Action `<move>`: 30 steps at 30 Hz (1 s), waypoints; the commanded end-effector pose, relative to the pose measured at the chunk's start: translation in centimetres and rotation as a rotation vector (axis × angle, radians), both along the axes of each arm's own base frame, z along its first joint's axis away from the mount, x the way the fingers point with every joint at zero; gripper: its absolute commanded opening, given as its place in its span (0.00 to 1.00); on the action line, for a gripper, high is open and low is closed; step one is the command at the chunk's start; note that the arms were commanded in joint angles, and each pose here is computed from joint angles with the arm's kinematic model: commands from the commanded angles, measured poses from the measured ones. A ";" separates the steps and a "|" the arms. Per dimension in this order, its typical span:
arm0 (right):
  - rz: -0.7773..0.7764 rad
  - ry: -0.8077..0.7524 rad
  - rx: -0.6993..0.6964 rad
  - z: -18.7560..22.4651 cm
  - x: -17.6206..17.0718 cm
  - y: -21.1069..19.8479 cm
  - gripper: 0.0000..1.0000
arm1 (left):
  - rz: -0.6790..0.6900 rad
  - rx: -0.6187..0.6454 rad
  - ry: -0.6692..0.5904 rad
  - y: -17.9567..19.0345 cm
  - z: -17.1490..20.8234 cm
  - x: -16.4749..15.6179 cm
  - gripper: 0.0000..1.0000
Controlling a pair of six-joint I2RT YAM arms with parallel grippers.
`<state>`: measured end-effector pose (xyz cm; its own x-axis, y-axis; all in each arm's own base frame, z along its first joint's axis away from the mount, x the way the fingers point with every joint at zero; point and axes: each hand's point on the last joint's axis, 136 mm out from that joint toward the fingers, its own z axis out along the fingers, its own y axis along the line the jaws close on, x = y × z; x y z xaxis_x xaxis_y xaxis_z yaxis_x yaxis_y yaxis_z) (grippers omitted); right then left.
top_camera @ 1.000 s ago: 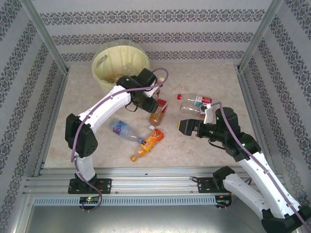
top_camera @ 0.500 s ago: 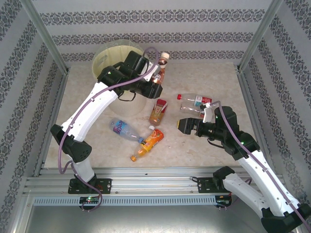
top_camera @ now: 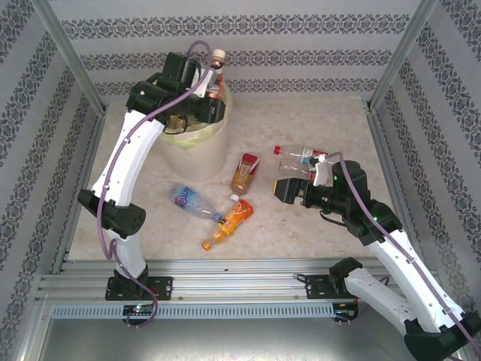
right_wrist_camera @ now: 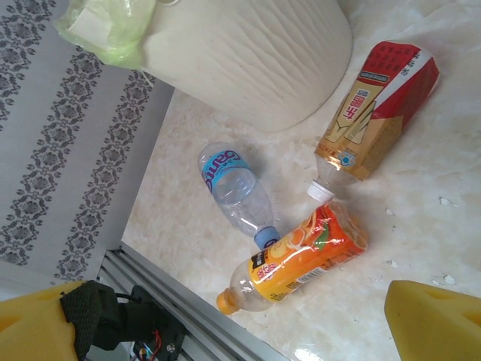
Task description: Put the plastic bottles in the bin
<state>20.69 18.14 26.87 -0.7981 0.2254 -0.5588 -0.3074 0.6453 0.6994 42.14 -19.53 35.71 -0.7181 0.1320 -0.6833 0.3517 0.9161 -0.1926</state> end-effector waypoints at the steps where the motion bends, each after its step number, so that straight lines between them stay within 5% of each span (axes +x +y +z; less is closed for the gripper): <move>1: 0.005 -0.031 0.014 1.6 -0.1 0.2 0.97 | 0.089 0.047 0.048 3.2 -1.3 1.0 0.54; 13: -0.003 -0.022 -0.005 1.1 -0.2 0.0 0.97 | 0.209 0.078 0.192 7.5 -6.3 3.6 0.58; 30: -0.011 -0.010 -0.007 0.4 -0.2 -0.1 0.97 | 0.211 0.037 0.110 7.5 -3.0 2.7 0.87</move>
<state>20.74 18.03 27.19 -0.7913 0.2296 -0.5667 -0.3067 0.6527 0.6928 45.98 -12.18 29.31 -0.8435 0.0208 -0.5368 0.1227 0.9803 -0.1549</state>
